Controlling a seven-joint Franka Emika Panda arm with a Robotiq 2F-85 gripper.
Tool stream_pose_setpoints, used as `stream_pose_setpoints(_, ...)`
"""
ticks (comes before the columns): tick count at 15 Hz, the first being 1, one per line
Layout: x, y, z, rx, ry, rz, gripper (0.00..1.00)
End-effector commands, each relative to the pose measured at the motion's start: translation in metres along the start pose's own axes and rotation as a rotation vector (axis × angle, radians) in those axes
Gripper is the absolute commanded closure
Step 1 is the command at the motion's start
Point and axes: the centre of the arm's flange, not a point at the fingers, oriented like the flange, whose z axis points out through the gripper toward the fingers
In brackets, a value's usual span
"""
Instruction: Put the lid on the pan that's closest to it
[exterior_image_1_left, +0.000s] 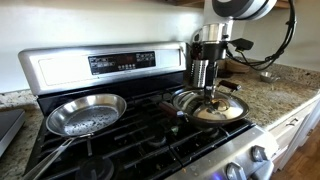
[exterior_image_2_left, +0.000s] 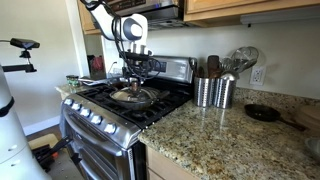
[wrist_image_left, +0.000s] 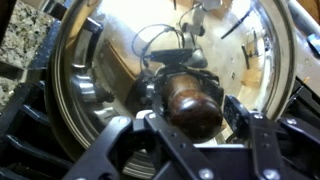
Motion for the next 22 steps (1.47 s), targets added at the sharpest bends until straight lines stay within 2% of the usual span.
stream_pose_setpoints(1, 0.002, 0.003, -0.006, 0.01, 0.002, 0.012, 0.64)
stream_pose_setpoints(3, 0.003, 0.003, -0.009, 0.006, 0.005, 0.013, 0.77)
stream_pose_setpoints(4, 0.003, 0.002, -0.009, 0.006, 0.005, 0.011, 0.8)
stream_pose_setpoints(14, 0.007, -0.004, -0.021, -0.042, 0.035, -0.005, 0.8)
stream_pose_setpoints(19, 0.01, 0.002, -0.01, -0.095, 0.048, -0.033, 0.8)
stream_pose_setpoints(22, 0.013, 0.004, -0.001, -0.096, 0.073, -0.056, 0.8)
